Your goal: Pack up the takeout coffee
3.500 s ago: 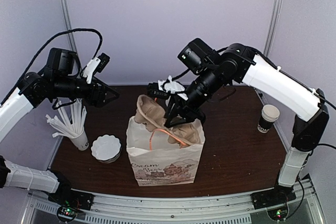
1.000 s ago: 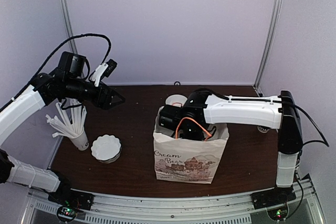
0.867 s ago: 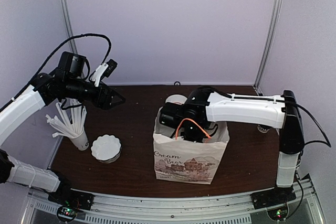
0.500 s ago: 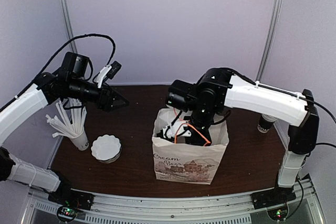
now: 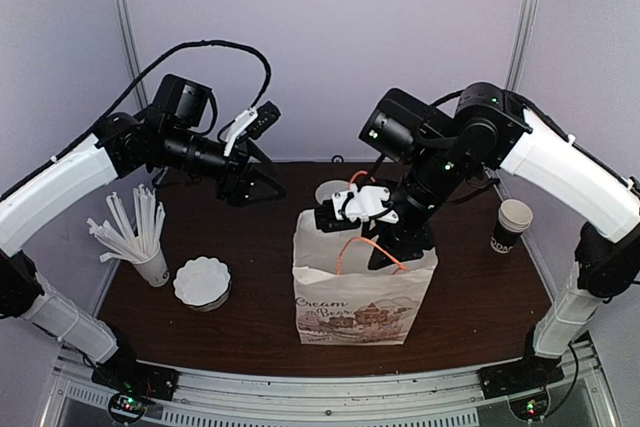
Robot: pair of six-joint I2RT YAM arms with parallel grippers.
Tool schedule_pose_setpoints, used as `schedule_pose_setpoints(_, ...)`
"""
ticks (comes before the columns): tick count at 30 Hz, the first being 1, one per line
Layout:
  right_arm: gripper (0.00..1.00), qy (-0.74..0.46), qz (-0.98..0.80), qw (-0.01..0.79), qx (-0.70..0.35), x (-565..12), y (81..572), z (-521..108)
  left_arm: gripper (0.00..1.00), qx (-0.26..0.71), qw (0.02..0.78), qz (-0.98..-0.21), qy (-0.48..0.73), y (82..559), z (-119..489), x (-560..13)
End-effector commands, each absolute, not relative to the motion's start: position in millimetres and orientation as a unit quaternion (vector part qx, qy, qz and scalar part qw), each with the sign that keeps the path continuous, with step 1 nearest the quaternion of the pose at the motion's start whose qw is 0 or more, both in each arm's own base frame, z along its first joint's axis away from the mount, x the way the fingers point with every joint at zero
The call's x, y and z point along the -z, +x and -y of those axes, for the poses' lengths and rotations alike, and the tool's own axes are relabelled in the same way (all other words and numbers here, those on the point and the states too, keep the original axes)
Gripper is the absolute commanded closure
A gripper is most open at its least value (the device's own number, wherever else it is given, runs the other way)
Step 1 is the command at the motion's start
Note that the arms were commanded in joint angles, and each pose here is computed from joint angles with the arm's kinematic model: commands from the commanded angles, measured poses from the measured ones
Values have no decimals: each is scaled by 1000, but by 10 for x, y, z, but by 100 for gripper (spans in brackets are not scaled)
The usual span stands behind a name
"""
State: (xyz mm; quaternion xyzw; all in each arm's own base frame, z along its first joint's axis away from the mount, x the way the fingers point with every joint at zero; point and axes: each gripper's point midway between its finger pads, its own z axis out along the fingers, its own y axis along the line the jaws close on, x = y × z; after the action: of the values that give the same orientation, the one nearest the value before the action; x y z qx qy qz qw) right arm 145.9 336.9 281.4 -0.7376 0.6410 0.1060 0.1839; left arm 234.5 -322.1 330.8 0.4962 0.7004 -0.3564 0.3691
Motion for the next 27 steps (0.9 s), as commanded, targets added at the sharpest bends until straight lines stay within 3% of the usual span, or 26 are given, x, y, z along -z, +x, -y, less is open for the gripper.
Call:
schedule_pose_setpoints(1, 45, -739, -626, 221, -112, -3035, 1457, -3348, 30, 358, 387, -662, 532, 2424, 3552, -3401)
schedule_pose_setpoints(10, 48, -735, -590, 273, -194, -3534, 1257, -3220, 33, 381, 367, -629, 570, 2449, 4162, -3364)
schedule_pose_setpoints(17, 48, -704, -611, 293, -212, -3688, 1378, -3037, 40, 407, 357, -604, 584, 2411, 4541, -3379)
schedule_pose_setpoints(20, 47, -710, -593, 296, -240, -3782, 1237, -2953, 51, 424, 352, -596, 584, 2419, 4666, -3410)
schedule_pose_setpoints(23, 40, -756, -510, 255, -322, -3858, 691, -2773, 68, 430, 354, -590, 585, 2415, 4724, -3469)
schedule_pose_setpoints(27, 35, -740, -510, 236, -369, -3842, 587, -2836, 91, 440, 355, -589, 578, 2398, 4729, -3506)
